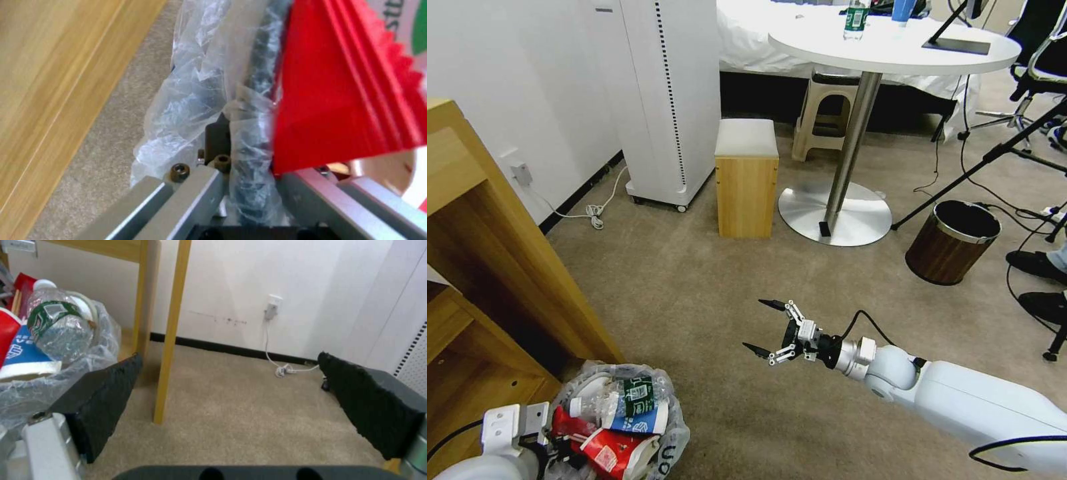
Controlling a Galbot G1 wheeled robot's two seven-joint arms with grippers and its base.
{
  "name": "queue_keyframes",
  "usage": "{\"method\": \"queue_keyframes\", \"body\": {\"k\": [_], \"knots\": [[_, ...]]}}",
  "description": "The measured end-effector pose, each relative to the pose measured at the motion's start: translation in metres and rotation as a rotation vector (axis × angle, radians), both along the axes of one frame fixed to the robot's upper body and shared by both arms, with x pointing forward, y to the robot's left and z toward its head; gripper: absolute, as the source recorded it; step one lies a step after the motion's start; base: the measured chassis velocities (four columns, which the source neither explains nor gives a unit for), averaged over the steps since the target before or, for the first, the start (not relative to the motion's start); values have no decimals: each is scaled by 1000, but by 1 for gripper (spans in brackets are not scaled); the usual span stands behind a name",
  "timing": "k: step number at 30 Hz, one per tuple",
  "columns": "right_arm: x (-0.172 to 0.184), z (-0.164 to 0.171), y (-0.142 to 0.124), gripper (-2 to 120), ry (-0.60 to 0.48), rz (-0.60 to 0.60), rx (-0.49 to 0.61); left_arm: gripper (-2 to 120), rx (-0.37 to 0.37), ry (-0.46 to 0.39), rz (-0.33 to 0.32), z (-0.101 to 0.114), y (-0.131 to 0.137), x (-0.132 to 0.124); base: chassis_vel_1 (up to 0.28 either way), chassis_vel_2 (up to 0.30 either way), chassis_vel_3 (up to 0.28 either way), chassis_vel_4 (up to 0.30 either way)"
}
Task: Pick up the trash bin and place the garbage on the floor into it.
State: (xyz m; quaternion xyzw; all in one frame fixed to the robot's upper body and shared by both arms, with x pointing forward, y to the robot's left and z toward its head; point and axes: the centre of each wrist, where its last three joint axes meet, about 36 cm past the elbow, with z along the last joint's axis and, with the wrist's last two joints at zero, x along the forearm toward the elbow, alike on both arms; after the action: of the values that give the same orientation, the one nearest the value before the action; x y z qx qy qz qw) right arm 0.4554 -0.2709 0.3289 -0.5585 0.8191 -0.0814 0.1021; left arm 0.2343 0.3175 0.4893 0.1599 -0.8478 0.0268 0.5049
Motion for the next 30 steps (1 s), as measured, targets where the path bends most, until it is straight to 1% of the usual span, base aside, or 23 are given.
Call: {"method": "queue_keyframes", "body": {"k": [1,3,5,6,9,10,12,13,14,17,18,20,22,23,24,30], "knots": [[0,0,0,100,0,0,0,0,0,0,0,0,0,0,0,0,0,0],[0,1,-2,100,-1,1,-6,0,8,-15,53,-2,0,-1,0,0,0,0],[0,2,-3,100,-3,1,-9,0,15,-26,86,-4,0,-3,0,0,0,0],[0,2,-3,100,-3,1,-9,0,15,-26,86,-4,0,-3,0,0,0,0],[-1,2,0,100,1,4,-8,0,21,-29,136,-9,0,-11,0,0,0,0],[-1,2,0,100,1,4,-8,0,21,-29,136,-9,0,-11,0,0,0,0],[-6,-1,9,100,5,14,-3,0,11,-20,212,-16,-3,-21,0,0,0,0],[-6,-1,9,100,5,14,-3,0,11,-20,212,-16,-3,-21,0,0,0,0],[-7,-2,10,100,6,15,-3,0,16,-19,230,-18,-2,-23,0,0,0,0],[-9,-3,5,100,5,13,-10,0,12,-21,316,-28,-1,-29,0,0,0,0],[-9,-3,5,100,5,13,-10,0,12,-21,316,-28,-1,-29,0,0,0,0],[-10,-3,-1,100,3,11,-14,0,1,-21,370,-35,0,-34,0,0,0,0],[-11,-3,-2,100,2,13,-15,0,-6,-25,382,-35,0,-34,0,0,0,0],[-13,-5,-6,100,4,15,-18,0,-29,-34,410,-35,1,-32,0,0,0,0],[-15,-6,-7,100,6,16,-19,0,-32,-39,419,-35,2,-30,0,0,0,0],[-25,-9,-14,100,4,31,-40,0,-49,-40,443,-35,1,-30,0,0,0,0]]}}
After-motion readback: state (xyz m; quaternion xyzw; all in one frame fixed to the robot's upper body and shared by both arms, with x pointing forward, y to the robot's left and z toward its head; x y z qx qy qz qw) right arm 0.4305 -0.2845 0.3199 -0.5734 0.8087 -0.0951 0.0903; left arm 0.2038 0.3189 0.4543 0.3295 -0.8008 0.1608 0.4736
